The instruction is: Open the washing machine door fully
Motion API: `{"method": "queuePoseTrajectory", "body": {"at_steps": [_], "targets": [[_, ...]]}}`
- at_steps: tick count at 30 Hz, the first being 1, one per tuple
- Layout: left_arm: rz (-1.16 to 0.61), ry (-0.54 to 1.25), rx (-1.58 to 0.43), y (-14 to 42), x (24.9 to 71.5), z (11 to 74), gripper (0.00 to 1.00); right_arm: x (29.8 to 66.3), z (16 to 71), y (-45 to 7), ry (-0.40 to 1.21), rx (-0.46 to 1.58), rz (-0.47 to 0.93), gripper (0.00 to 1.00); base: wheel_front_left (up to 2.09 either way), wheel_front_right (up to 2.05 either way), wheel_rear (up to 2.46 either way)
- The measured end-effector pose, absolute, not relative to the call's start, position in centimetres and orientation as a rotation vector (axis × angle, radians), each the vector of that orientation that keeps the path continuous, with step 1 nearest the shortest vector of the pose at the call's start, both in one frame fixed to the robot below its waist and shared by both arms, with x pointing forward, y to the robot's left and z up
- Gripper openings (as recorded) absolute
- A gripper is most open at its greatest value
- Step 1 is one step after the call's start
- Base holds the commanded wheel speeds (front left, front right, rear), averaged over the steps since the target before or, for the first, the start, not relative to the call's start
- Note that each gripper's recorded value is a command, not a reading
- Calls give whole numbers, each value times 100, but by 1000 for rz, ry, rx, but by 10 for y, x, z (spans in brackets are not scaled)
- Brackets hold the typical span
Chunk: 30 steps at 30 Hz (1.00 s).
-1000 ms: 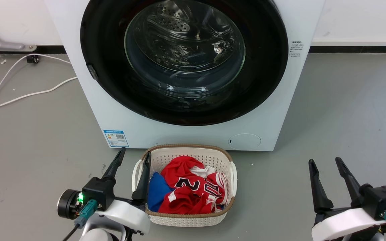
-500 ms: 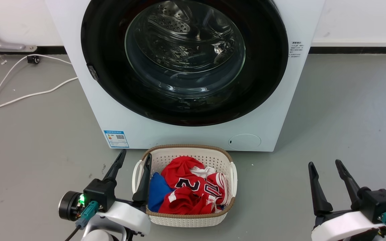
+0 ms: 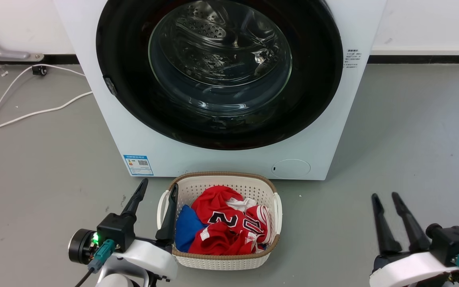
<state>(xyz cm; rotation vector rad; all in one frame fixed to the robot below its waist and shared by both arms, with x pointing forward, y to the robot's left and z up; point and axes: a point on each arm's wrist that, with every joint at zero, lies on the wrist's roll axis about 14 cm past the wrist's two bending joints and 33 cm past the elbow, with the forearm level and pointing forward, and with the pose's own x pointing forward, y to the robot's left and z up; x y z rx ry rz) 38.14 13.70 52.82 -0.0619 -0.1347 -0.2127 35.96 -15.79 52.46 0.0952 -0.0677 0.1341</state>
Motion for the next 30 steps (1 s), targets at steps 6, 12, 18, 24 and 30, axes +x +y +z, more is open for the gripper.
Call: {"method": "queuePoseTrajectory", "body": {"at_steps": [6,12,18,24,30], "targets": [[-205,-135,-67,139,382,528,100,360,523,-160,-61,200,121,0,0,0,0],[-201,-138,-76,138,383,529,100,363,520,-167,-56,756,69,0,0,0,0],[-197,-137,-83,138,384,529,100,370,514,-186,-77,1458,-25,0,0,0,0],[-199,-140,-86,136,392,529,100,387,520,-205,-120,1825,-30,0,0,0,0],[-206,-130,-92,133,401,525,100,414,532,-237,-145,1888,5,0,0,0,0]]}}
